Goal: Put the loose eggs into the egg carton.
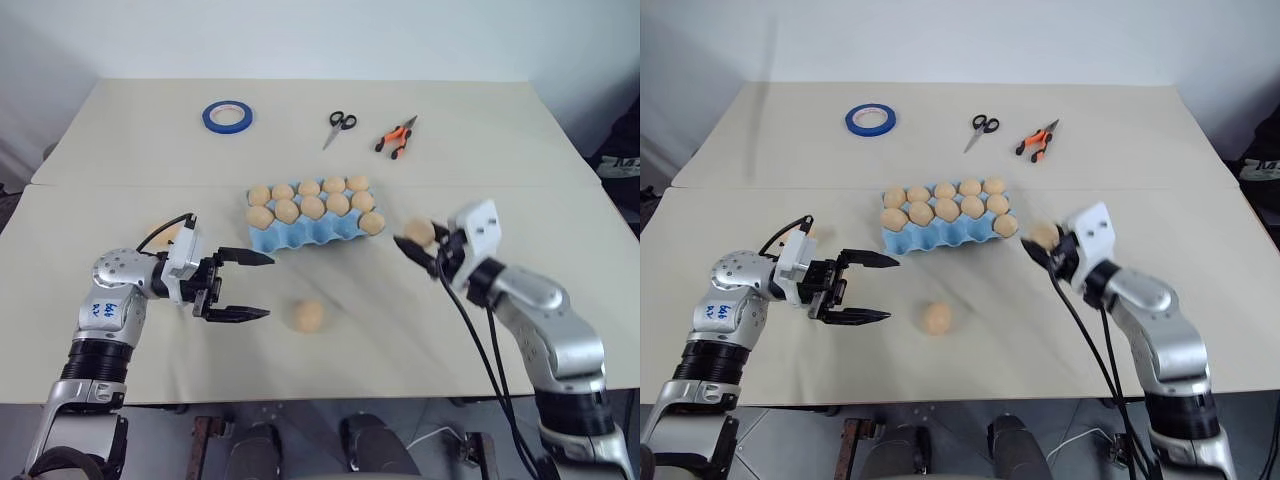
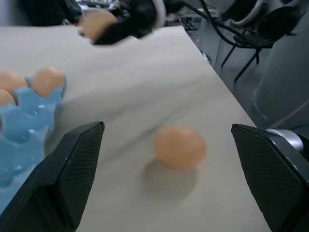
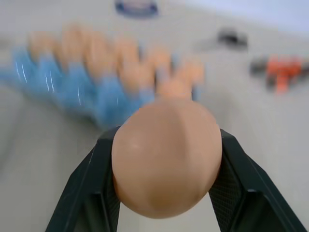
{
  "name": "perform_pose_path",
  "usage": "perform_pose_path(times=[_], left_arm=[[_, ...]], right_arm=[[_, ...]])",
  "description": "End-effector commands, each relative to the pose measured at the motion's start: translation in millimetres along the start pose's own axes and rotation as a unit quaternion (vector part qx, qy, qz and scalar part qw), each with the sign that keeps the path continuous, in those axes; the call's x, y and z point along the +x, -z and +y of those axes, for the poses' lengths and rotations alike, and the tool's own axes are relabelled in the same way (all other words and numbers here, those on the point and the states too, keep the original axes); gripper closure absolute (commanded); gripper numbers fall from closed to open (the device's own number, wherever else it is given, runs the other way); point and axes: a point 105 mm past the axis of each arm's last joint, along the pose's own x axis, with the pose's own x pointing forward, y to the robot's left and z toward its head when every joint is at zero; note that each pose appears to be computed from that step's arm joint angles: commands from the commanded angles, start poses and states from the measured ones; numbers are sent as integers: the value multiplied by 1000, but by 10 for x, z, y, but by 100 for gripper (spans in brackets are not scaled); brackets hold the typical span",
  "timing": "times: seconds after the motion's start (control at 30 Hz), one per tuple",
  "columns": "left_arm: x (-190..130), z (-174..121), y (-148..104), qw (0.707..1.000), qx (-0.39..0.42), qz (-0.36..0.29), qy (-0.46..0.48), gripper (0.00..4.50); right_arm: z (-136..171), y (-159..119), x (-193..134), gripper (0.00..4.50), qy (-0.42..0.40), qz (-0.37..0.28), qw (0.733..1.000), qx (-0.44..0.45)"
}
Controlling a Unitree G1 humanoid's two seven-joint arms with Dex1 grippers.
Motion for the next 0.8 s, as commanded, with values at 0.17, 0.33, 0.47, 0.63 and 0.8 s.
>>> perform_pose_path(times=[0.17, 0.33, 0.47, 0.63, 0.8], left_arm=[[-90, 320, -199, 996, 34, -29, -83, 0], [-104, 385, -223, 994, 37, -35, -101, 0], [-88, 375, -271, 993, 42, -39, -100, 0], [-88, 394, -289, 992, 56, -35, -110, 0], [-81, 387, -305, 992, 52, -39, -110, 0]], right_arm=[[130, -16, 515, 246, -20, -5, 1000, -9], [215, 128, 751, 246, -31, 7, 999, -25], [210, 171, 834, 246, -32, 7, 999, -34], [281, 139, 889, 181, -50, 3, 998, -34], [374, 75, 876, 19, -70, -9, 997, -33]])
